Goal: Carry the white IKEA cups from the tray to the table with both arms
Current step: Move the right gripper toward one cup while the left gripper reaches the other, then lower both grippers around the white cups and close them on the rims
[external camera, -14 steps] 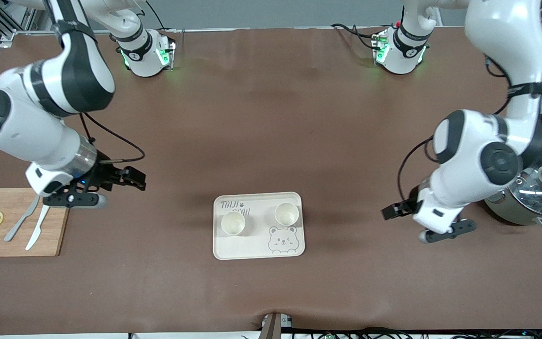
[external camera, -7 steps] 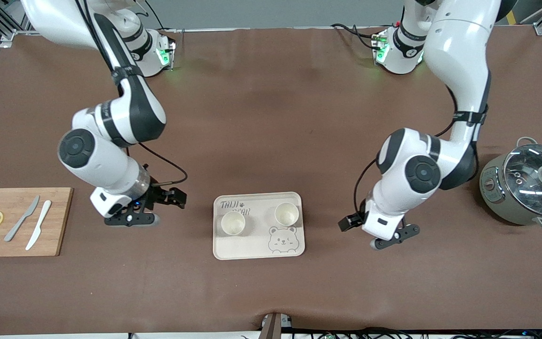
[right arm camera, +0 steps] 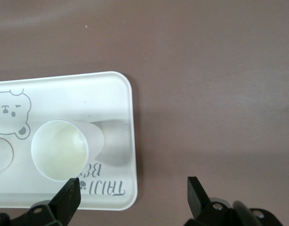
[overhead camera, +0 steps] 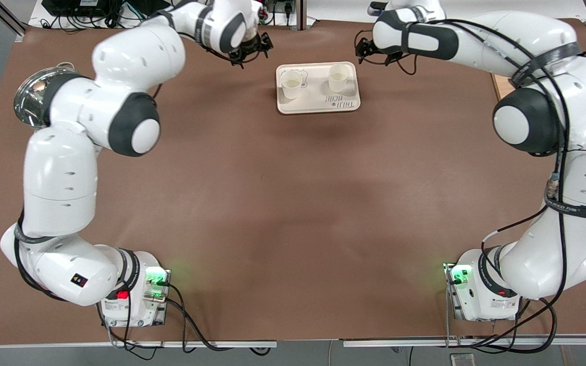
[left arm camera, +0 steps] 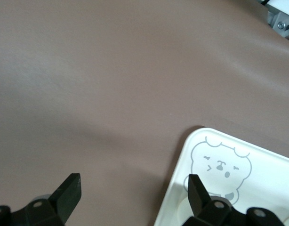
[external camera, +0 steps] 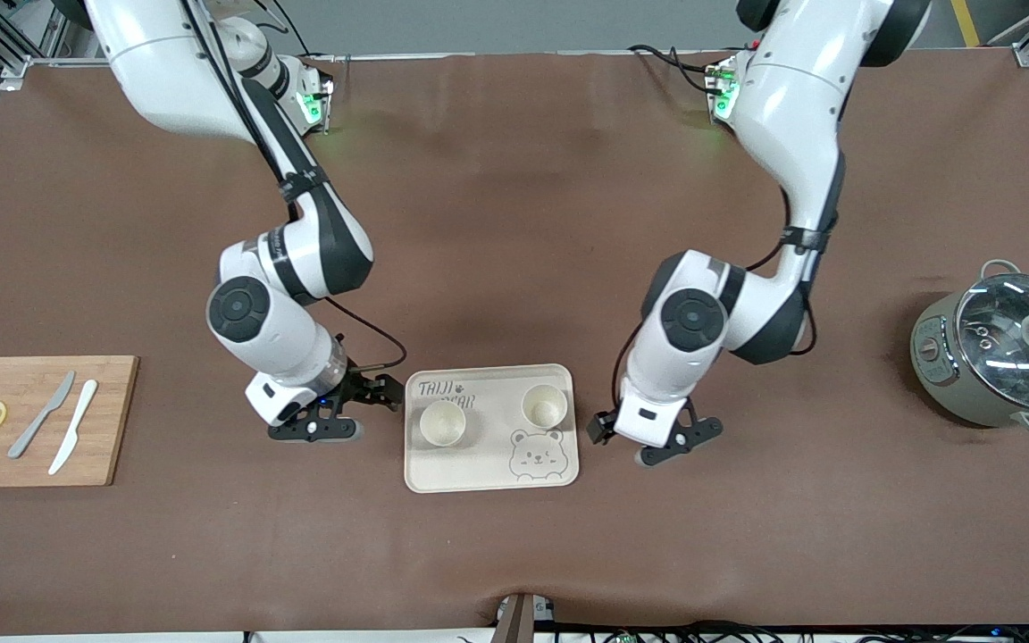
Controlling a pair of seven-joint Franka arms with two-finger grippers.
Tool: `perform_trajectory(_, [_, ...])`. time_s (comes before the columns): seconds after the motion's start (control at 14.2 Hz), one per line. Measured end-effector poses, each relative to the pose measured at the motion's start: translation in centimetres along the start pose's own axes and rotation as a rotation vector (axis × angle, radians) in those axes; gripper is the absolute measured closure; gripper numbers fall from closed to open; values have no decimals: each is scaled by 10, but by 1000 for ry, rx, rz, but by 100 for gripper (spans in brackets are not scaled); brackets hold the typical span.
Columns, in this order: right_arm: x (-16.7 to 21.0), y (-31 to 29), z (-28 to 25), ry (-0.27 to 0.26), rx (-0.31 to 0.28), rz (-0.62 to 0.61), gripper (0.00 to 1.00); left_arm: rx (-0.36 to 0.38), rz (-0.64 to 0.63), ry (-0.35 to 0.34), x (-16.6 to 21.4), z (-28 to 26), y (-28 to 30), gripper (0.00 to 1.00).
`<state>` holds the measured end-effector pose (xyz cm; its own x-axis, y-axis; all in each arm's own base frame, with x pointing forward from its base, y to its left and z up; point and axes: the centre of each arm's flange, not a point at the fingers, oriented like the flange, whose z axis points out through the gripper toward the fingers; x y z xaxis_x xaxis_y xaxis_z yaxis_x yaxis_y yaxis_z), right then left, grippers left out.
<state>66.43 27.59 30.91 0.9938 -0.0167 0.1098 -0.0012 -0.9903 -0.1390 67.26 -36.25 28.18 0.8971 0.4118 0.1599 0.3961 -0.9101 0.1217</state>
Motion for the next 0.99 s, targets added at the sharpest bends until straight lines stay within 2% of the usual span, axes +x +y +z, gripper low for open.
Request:
perform_trajectory(0.64, [2,-29,45,58,25,13,0,-5,-10,21,-66,14,48,0])
perform_trajectory(0.99, [4,-44,64,83,39,26,0,28,13,22,-94,40,56,0])
